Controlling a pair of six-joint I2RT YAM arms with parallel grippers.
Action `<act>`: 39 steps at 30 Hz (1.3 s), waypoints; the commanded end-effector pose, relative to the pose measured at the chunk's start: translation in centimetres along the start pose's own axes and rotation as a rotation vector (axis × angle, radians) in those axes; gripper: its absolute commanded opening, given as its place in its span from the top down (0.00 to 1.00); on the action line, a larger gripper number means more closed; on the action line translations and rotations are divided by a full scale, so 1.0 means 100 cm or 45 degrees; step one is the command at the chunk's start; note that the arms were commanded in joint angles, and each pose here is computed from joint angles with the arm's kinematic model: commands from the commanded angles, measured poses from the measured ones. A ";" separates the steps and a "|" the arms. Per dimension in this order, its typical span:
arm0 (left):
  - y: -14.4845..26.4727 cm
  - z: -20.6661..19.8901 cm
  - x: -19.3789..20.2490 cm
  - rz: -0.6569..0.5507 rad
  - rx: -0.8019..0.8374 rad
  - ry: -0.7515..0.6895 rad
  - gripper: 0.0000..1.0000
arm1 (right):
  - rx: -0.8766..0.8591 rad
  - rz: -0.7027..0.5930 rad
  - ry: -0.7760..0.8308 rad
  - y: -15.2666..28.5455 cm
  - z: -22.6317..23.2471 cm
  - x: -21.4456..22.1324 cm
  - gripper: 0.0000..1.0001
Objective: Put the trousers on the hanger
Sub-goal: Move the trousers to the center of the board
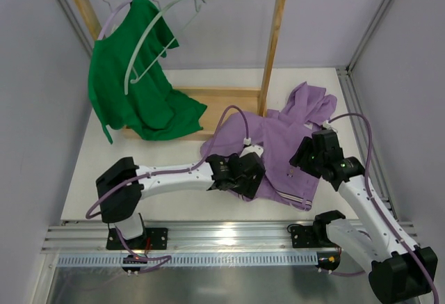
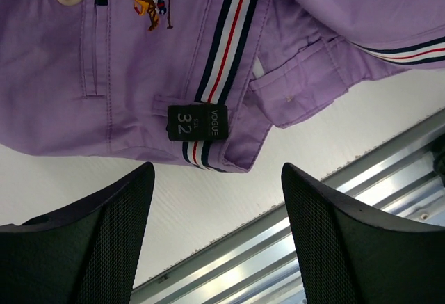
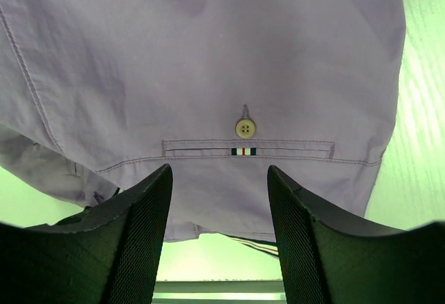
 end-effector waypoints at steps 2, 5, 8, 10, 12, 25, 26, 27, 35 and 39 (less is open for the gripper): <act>-0.012 0.001 -0.005 -0.014 -0.067 0.013 0.27 | -0.042 0.000 -0.095 -0.001 0.009 -0.003 0.40; -0.020 -0.001 -0.004 0.022 -0.082 0.012 0.32 | -0.047 -0.011 -0.105 -0.002 0.010 -0.004 0.40; -0.025 0.000 0.000 0.037 -0.108 0.036 0.36 | -0.040 -0.009 -0.111 -0.004 0.008 -0.003 0.40; -0.029 0.000 0.003 0.047 -0.113 0.045 0.38 | -0.029 -0.013 -0.115 -0.005 0.007 -0.002 0.40; -0.031 -0.001 0.002 0.049 -0.121 0.051 0.42 | -0.028 -0.008 -0.117 -0.006 0.007 -0.001 0.40; -0.004 0.037 0.008 0.012 -0.399 0.087 1.00 | -0.138 0.086 -0.052 -0.015 0.017 0.007 0.40; -0.001 0.042 0.013 0.018 -0.427 0.104 1.00 | -0.139 0.095 -0.050 -0.016 0.017 0.008 0.40; 0.002 0.046 0.014 0.013 -0.453 0.117 1.00 | -0.136 0.092 -0.052 -0.016 0.018 0.007 0.40; 0.030 0.072 0.026 -0.042 -0.525 0.239 1.00 | -0.140 0.126 -0.035 -0.013 0.019 0.008 0.39; 0.033 0.085 0.033 -0.030 -0.575 0.274 1.00 | -0.271 0.158 0.098 -0.007 0.032 0.007 0.39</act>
Point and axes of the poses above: each gripper's point midway between its finger pads, its own y axis back along the fingers, its own z axis along the line the jaws close on, x = y × z, the point moved 5 cm from there along y, back along the fingers, and after that the axes turned 4 degrees about -y, right-handed, at the moved point
